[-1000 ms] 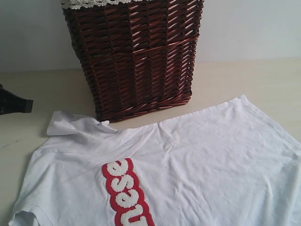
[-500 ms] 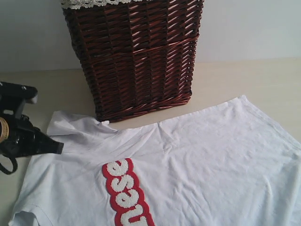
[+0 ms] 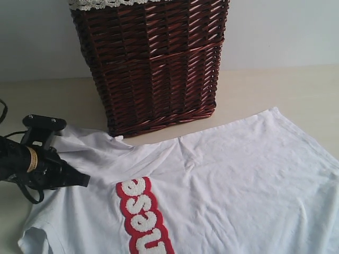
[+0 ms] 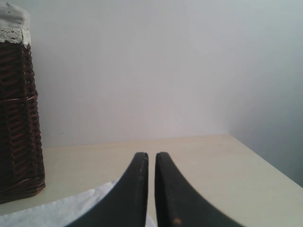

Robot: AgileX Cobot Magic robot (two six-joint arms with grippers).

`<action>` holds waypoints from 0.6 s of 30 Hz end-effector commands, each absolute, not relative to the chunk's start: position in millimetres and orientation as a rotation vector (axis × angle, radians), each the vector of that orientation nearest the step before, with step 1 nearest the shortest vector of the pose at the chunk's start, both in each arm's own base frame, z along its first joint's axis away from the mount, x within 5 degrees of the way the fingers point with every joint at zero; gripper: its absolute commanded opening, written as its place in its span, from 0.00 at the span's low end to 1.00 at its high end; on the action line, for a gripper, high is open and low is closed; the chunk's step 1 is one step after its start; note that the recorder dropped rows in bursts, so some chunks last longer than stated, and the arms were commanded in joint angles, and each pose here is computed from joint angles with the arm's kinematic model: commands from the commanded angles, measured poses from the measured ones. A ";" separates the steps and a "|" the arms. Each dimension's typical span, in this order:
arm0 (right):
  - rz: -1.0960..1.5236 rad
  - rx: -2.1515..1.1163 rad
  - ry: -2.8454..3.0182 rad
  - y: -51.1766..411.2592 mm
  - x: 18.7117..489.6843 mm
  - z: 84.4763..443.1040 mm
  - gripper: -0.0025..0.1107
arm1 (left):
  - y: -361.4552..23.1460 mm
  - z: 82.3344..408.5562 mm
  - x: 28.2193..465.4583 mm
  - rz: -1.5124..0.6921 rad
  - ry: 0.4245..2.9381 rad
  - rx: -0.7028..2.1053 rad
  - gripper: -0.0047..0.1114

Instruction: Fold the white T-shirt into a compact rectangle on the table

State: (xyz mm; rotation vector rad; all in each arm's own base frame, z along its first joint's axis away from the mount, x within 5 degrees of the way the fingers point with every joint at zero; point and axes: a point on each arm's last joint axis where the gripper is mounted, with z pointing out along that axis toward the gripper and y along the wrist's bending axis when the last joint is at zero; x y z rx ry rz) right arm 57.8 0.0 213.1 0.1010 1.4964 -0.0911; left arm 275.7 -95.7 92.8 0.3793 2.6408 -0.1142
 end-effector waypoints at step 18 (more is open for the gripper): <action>-0.090 0.098 1.494 0.3 57.5 212.1 0.09 | -64.9 93.0 263.5 0.314 2.814 0.242 0.04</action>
